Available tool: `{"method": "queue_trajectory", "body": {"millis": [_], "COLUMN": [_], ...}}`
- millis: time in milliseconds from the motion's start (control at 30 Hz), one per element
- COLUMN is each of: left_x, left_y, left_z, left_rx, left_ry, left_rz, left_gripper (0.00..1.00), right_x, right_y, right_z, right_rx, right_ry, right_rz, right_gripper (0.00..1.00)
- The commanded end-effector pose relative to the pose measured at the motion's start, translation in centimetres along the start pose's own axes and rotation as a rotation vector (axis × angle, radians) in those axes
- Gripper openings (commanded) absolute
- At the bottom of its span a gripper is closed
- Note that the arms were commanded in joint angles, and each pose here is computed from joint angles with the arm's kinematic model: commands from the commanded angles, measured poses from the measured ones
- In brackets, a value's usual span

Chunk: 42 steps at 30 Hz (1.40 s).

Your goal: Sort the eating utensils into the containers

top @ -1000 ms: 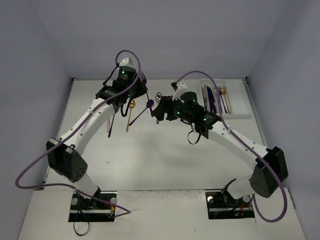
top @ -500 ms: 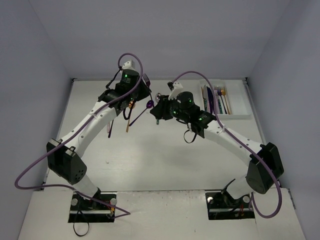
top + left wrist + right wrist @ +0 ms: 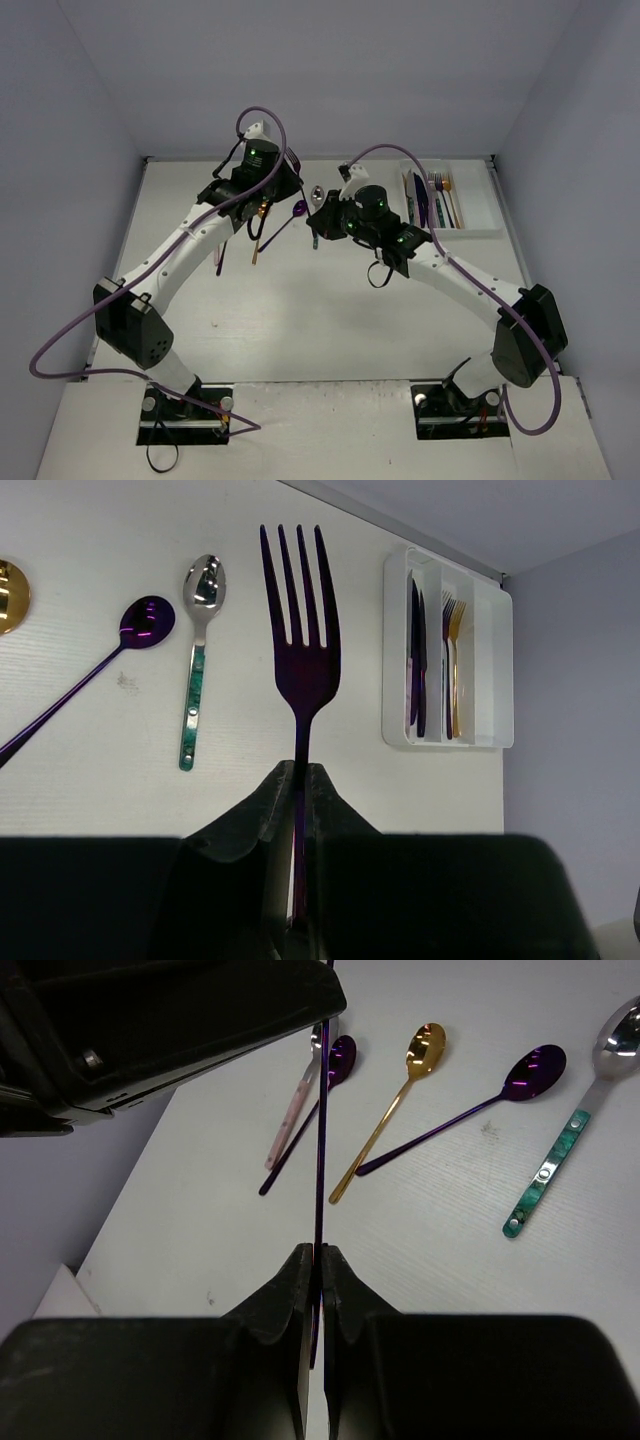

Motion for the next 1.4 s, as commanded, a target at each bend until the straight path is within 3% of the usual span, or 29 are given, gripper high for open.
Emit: {"method": "queue_trajectory", "body": {"millis": [0, 67, 100, 300, 467, 833, 1033, 1367], "left_x": [1.9, 1.9, 2.0, 2.8, 3.6, 5.1, 3.7, 3.4], "left_y": [-1.7, -1.7, -1.8, -2.8, -3.9, -8.1, -7.7, -7.1], "left_z": [-1.9, -1.4, -1.2, 0.5, 3.6, 15.4, 18.1, 18.4], "left_rx": [-0.095, -0.078, -0.068, 0.019, 0.078, 0.312, 0.377, 0.336], "left_ry": [0.002, 0.018, 0.030, 0.123, 0.221, 0.427, 0.453, 0.403], "left_rz": [-0.089, -0.098, -0.104, -0.135, -0.124, -0.088, -0.058, -0.014], "left_gripper": [0.22, 0.50, 0.58, 0.76, 0.76, 0.76, 0.76, 0.76], "right_x": [2.4, 2.7, 3.0, 4.4, 5.8, 8.3, 7.1, 5.2], "right_y": [-1.1, -1.4, -1.6, -3.4, -5.2, -10.0, -10.0, -8.3], "right_z": [1.0, -0.1, -0.8, -6.4, -11.9, -27.7, -34.3, -39.5], "right_rx": [0.052, 0.030, 0.020, -0.047, -0.104, -0.325, -0.374, -0.411], "right_ry": [-0.021, -0.012, -0.005, 0.054, 0.123, 0.260, 0.302, 0.322], "right_rz": [-0.108, -0.116, -0.122, -0.137, -0.146, -0.155, -0.092, -0.010], "right_gripper": [0.00, 0.00, 0.00, 0.00, 0.00, 0.00, 0.00, 0.00]}}
Point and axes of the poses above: each gripper's point midway between its finger pads, its own y axis out along the fingers, its own z axis along the line the jaws close on, x = y × z, the point moved 6 cm from there along -y, back along the fingers, and after that the axes turned 1 degree about y, right-handed, at the moved point
